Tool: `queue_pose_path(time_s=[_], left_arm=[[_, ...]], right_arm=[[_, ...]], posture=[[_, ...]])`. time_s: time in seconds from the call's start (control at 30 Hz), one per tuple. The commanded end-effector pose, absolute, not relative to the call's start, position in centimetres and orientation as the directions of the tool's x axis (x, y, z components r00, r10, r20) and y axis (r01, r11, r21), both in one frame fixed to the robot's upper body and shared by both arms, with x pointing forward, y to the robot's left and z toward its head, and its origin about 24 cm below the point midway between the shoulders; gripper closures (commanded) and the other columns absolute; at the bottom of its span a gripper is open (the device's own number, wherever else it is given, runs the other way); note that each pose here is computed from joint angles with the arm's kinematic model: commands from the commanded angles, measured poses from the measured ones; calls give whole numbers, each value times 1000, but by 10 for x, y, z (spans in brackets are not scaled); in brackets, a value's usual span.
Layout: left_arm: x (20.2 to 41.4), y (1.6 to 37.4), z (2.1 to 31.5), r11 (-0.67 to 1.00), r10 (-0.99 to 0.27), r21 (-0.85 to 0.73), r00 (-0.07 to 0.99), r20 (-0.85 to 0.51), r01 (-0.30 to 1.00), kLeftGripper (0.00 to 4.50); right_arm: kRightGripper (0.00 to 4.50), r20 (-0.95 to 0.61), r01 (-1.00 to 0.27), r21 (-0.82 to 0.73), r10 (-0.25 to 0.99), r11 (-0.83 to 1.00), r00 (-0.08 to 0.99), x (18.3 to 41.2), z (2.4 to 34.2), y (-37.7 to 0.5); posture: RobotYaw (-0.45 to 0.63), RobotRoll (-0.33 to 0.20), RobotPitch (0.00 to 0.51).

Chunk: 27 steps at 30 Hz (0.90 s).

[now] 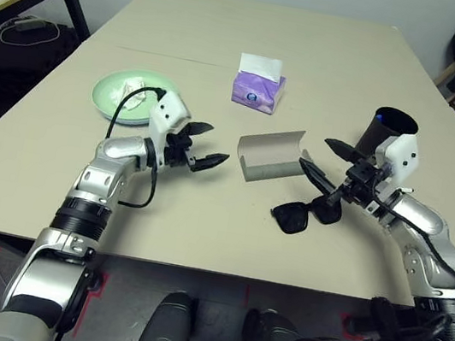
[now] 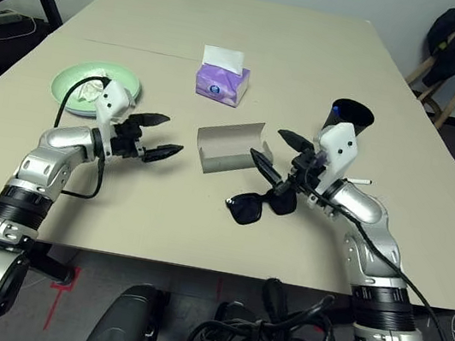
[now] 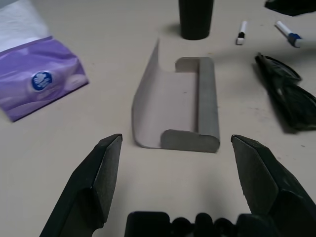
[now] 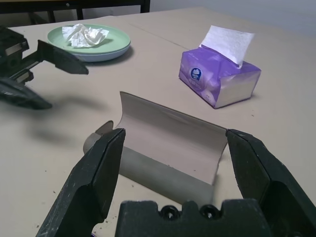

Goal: Organize and tidy the items on the table.

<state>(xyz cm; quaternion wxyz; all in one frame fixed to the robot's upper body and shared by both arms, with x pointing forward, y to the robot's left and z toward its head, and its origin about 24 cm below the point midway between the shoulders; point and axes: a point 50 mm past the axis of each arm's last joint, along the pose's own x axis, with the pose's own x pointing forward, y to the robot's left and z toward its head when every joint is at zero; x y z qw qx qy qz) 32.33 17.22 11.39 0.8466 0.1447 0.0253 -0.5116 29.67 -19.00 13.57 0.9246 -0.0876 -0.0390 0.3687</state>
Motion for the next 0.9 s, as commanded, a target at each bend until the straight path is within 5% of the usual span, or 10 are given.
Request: queue_pose_path(time_s=[0.03,0.33,0.53,0.7,0.9], left_arm=[[316,168,111,359,-895,227,403,-192,905,28],[303,161,107,199,-953,166,230,-199,966,28],[298,156,102,120,-963,172,157,-217,978,28],[297,156,100,94,-960,193,140,-241,977,28],[299,156,104,96,-954,211,151,-259,973,28]], right_arm=[[0,6,-683,-203,698,702,716,295,143,-196],[0,-45,-720,-233,732,654,680,290,152,-193],[0,-185,-710,-429,715,559,675,295,177,-184],[0,-399,-761,-565,702,318,590,285,202,-175],[0,-595,-832,-544,648,110,475,267,212,-170]], posture=[[97,0,118],[72,0,150],[64,0,159],[58,0,160],[65,0,165]])
